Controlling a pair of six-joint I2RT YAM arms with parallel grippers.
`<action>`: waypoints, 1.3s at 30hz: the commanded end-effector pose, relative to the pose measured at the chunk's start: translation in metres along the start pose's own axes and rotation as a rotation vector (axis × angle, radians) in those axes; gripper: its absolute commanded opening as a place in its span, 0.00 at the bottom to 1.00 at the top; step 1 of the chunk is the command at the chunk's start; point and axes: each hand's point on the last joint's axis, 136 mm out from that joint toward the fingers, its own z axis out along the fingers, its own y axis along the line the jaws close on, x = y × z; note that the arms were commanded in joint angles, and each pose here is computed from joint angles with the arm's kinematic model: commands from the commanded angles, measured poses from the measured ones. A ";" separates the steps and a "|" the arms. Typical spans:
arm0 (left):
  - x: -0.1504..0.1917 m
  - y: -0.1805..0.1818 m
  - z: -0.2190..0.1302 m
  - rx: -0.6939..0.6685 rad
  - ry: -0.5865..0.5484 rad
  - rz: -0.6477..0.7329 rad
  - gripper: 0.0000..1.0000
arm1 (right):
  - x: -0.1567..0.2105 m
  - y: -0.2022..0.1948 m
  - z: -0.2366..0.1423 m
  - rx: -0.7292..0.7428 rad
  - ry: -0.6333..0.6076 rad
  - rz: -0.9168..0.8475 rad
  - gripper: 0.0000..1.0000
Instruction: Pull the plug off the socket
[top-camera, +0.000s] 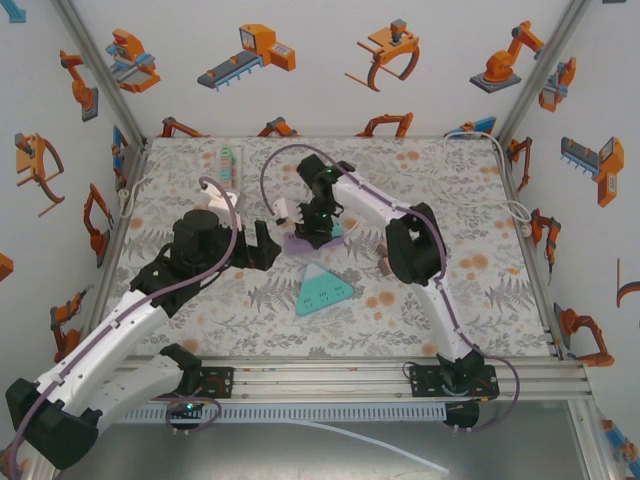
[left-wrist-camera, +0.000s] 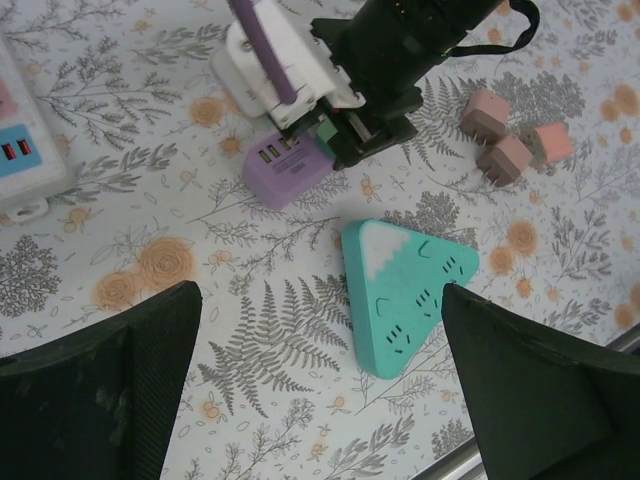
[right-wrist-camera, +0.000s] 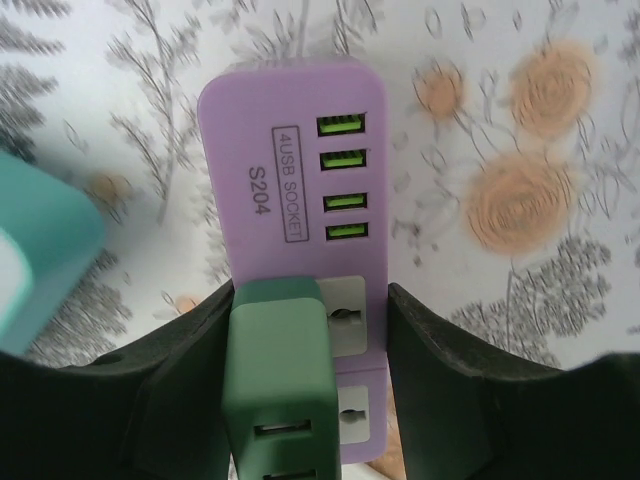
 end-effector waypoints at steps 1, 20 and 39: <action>0.005 -0.003 0.002 0.032 0.000 -0.032 0.97 | -0.013 0.006 -0.027 0.059 0.013 0.060 0.42; 0.036 0.038 0.015 -0.175 0.057 -0.179 0.98 | -0.057 0.023 -0.100 0.162 -0.247 0.013 0.77; 0.044 0.055 0.110 -0.113 0.172 -0.447 0.80 | 0.014 0.045 -0.148 0.201 -0.590 -0.064 0.70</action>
